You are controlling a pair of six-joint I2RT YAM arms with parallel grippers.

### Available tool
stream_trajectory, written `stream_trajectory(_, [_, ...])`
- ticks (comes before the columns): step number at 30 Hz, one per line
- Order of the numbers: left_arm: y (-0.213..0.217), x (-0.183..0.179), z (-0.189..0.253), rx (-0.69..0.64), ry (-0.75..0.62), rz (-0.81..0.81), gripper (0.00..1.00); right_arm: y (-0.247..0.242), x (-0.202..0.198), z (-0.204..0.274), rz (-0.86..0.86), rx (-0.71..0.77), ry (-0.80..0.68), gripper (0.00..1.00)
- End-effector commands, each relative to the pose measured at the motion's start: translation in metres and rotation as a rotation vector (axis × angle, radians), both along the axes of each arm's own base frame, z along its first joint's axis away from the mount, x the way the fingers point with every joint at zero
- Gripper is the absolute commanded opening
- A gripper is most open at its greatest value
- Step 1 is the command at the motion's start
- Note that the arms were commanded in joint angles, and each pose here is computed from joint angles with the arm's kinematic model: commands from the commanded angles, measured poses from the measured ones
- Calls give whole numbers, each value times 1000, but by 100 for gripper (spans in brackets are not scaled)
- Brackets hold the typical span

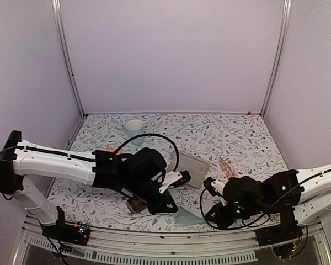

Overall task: Organize the sunglasses
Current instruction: Adjust the glasses cleaning cloth at the center of the board.

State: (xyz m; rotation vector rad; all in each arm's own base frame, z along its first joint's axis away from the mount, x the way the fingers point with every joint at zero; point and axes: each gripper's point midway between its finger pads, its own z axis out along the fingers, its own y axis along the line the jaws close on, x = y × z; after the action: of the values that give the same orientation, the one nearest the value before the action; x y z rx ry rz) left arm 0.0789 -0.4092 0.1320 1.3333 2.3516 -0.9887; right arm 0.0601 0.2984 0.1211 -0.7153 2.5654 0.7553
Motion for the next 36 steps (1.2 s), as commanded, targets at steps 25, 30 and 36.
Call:
stream_trajectory(25, [-39, 86, -55, 46, 29, -1, 0, -52, 104, -53, -212, -87, 57, 0])
stream_trajectory(30, [-45, 96, -64, 60, 29, -25, 0, -52, 113, -58, -205, -88, 67, 0])
stream_trajectory(36, [-46, 93, -79, 91, 48, -66, 0, -54, 114, -70, -186, -109, 103, 1])
